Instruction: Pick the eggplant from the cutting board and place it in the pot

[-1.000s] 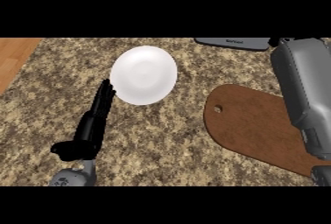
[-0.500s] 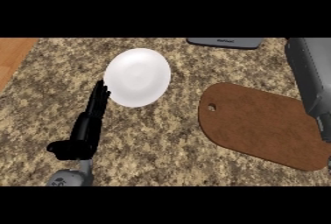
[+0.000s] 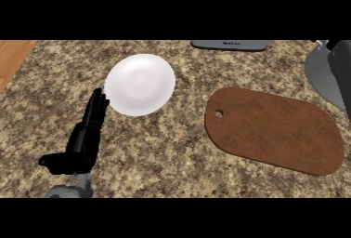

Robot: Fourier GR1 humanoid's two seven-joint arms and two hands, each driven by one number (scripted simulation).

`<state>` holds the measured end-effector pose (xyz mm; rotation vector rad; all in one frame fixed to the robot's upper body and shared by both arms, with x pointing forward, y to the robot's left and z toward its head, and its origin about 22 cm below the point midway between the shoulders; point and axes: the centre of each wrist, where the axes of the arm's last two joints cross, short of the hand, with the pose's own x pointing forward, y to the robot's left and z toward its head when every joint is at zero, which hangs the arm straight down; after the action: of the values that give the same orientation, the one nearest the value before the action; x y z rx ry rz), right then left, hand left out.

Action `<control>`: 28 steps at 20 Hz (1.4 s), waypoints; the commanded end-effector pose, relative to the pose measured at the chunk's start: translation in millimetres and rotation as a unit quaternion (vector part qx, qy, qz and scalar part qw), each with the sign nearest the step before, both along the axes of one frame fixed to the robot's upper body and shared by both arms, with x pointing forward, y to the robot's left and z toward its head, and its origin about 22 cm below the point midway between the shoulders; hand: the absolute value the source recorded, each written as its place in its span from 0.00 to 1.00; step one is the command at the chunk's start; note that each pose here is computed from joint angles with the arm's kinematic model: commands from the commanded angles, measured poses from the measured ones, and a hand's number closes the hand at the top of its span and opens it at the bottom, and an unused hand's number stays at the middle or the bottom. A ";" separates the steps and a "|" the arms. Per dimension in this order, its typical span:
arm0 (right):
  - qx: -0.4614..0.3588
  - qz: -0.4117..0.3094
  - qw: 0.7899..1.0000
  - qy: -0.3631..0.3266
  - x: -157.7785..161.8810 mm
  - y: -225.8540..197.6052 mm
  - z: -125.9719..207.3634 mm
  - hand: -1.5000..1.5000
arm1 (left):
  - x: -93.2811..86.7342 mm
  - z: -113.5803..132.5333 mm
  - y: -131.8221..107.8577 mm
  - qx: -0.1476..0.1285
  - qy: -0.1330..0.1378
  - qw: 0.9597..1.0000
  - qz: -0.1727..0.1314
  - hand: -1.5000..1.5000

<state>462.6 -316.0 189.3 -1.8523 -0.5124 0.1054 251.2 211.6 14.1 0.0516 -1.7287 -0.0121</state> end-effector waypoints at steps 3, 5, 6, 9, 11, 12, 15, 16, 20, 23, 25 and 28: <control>0.033 -0.035 0.998 -0.037 -18.0 -57.6 -8.4 1.00 | -3.2 6.0 6.9 0.003 0.005 1.000 0.006 0.50; 0.049 -0.026 0.998 -0.038 -18.4 -52.8 -26.5 1.00 | -6.6 -6.1 -1.4 -0.005 0.005 1.000 0.000 0.50; 0.065 -0.030 0.997 -0.025 -20.8 -51.0 -43.9 1.00 | -5.7 12.6 -3.0 -0.002 0.006 1.000 0.002 0.50; 0.099 -0.023 0.995 -0.022 -31.2 -72.7 -52.1 1.00 | -2.7 -3.9 3.4 0.002 -0.005 1.000 0.013 0.50; 0.123 -0.027 0.992 -0.006 -39.0 -75.2 -78.1 1.00 | 0.3 11.8 -1.3 -0.001 -0.003 1.000 0.005 0.50; 0.119 -0.038 0.992 0.002 -45.2 -87.5 -79.0 1.00 | -2.9 6.9 5.1 -0.001 -0.003 1.000 0.004 0.50; 0.152 -0.055 0.987 0.000 -57.9 -108.0 -84.6 1.00 | 0.4 -8.2 -0.8 -0.006 0.002 1.000 0.010 0.50; 0.194 -0.072 0.978 -0.023 -48.1 -89.4 -86.4 1.00 | 3.9 11.4 13.9 0.000 -0.004 1.000 0.012 0.50; 0.243 -0.132 0.961 0.012 -65.7 -102.9 -114.2 0.00 | -8.1 -6.4 -1.6 -0.017 0.008 1.000 0.000 0.50; 0.269 -0.056 0.961 -0.025 -68.0 -112.7 -105.2 0.00 | 3.0 -9.9 3.7 -0.003 0.004 1.000 0.015 0.50; 0.244 -0.036 0.965 -0.085 -66.7 -108.3 -107.0 0.00 | -0.9 -1.9 -1.7 -0.004 0.003 1.000 0.012 0.50; 0.200 -0.019 0.957 -0.211 -65.5 -109.9 -96.6 0.00 | -2.4 -4.9 7.5 -0.003 0.004 1.000 0.016 0.50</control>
<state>398.8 -428.7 98.3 -1.4437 -0.5690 -0.2746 248.1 216.9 10.7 0.0714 -1.7225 0.0104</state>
